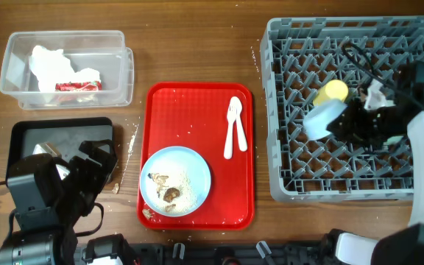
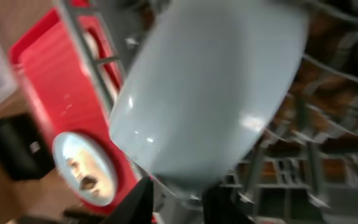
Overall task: Sort waste into correct bins and load items into the dishwasher rack
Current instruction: 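Carry the light-blue bowl into the rack and set it upside down, then move the right gripper to the white fork on the tray and grasp it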
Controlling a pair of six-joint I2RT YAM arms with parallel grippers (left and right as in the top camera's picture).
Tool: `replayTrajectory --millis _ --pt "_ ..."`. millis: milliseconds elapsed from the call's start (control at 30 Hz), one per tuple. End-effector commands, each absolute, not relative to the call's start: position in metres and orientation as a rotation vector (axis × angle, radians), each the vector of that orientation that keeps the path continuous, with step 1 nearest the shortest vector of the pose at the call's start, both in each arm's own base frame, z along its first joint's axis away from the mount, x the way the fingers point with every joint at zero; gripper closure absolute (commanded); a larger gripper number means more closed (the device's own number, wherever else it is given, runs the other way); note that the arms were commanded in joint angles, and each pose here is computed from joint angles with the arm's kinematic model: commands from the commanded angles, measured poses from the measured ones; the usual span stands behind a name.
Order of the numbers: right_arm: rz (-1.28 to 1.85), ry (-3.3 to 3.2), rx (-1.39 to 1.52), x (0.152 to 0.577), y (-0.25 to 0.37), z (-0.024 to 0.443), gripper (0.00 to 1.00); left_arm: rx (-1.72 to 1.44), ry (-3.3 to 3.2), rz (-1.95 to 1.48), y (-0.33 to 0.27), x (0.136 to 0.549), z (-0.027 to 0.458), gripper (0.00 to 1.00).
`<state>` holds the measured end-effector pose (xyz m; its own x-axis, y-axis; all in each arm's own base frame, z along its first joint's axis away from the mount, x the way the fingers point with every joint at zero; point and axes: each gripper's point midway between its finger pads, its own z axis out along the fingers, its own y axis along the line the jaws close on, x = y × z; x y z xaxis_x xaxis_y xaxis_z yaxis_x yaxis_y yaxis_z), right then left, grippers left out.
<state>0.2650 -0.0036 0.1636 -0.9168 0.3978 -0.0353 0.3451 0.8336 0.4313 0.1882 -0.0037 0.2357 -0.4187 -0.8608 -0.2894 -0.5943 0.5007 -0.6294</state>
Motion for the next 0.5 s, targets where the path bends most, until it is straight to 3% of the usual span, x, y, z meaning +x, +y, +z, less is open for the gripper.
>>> replayTrajectory --millis 0,67,167,333,467 --pt "0.328 2.827 0.761 0.243 -0.034 0.179 0.61 -1.174 2.159 -0.597 -0.005 0.188 0.237 0.00" --pt "0.221 2.779 0.797 0.236 -0.044 0.189 0.47 -1.174 2.159 -0.597 -0.005 0.188 0.237 0.00" --pt "0.280 2.727 0.775 0.238 -0.037 0.199 0.48 -1.174 2.159 -0.597 -0.005 0.188 0.237 0.00" --pt "0.401 2.677 0.673 0.258 -0.019 0.206 0.69 -1.174 2.159 -0.597 -0.005 0.188 0.237 0.00" --pt "0.632 2.672 0.265 0.267 0.043 0.220 0.61 -1.174 2.159 -0.597 -0.005 0.188 0.237 0.00"
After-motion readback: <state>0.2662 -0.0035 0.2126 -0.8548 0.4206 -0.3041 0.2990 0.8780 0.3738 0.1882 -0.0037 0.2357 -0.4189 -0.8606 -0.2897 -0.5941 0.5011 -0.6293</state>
